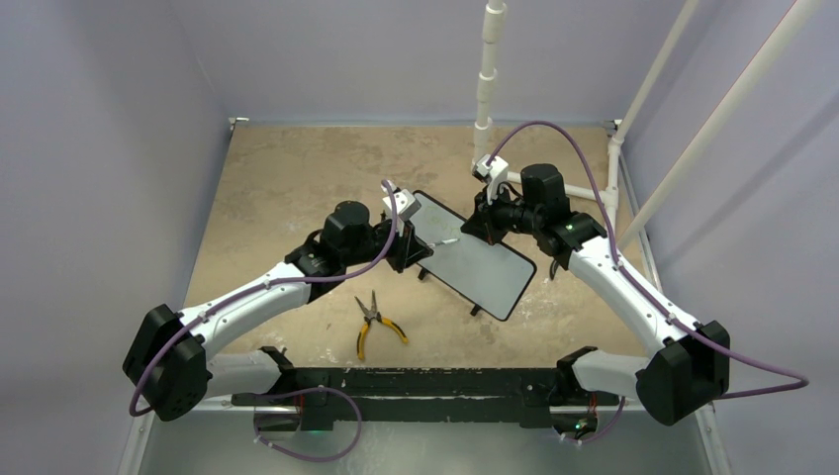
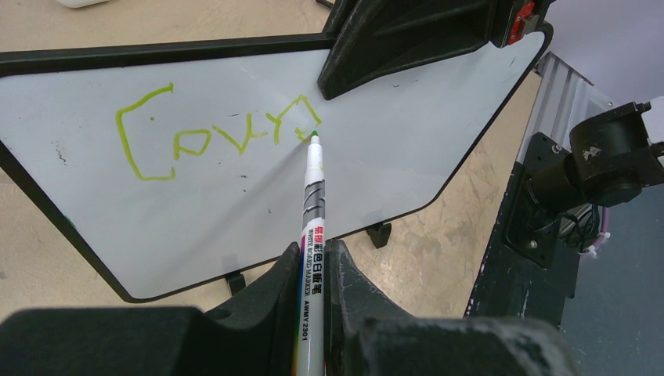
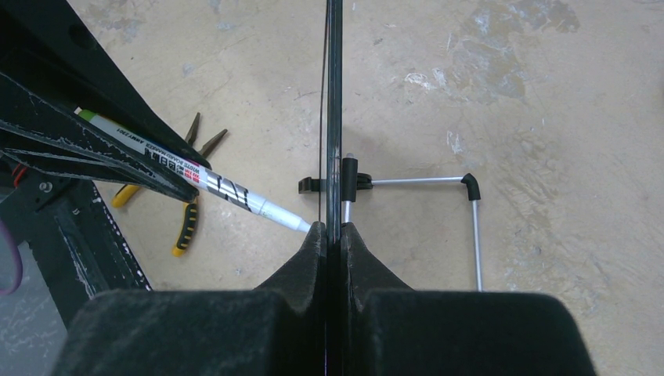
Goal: Write a sentence on the whiteboard
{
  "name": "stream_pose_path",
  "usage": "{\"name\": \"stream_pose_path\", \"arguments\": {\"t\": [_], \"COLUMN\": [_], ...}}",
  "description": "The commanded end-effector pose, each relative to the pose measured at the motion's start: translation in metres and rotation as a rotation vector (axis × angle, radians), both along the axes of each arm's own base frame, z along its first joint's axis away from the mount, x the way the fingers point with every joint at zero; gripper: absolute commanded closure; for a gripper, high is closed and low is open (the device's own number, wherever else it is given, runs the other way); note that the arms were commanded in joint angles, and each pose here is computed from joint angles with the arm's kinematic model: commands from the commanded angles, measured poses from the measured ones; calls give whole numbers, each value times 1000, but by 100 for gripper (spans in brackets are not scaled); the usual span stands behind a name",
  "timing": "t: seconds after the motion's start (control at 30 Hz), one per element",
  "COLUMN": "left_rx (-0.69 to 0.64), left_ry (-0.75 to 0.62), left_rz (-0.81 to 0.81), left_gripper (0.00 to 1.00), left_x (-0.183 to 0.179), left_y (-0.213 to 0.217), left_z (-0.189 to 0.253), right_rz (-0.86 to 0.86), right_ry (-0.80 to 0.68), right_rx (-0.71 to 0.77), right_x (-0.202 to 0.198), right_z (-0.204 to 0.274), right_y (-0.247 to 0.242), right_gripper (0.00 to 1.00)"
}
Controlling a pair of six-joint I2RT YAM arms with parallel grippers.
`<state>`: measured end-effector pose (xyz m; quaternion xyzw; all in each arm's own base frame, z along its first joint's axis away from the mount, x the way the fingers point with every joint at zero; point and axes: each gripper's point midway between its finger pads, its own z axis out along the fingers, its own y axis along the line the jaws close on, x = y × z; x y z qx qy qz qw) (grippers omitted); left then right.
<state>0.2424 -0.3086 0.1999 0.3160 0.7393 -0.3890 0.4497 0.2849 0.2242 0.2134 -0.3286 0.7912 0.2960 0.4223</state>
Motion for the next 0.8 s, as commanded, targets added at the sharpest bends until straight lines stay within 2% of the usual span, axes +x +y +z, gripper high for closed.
{"name": "stream_pose_path", "arguments": {"t": [0.0, 0.43, 0.77], "left_rx": [-92, -108, -60], "left_ry": [-77, -102, -47], "left_rz": [1, 5, 2], "left_gripper": [100, 100, 100], "left_x": [9, 10, 9], "left_y": [-9, -9, -8], "left_z": [40, 48, 24], "right_rz": [28, 28, 25], "right_ry": [-13, -10, -7], "right_rx": [24, 23, 19], "right_x": [-2, -2, -1], "right_z": [6, 5, 4], "right_y": [6, 6, 6], "right_gripper": [100, 100, 100]}}
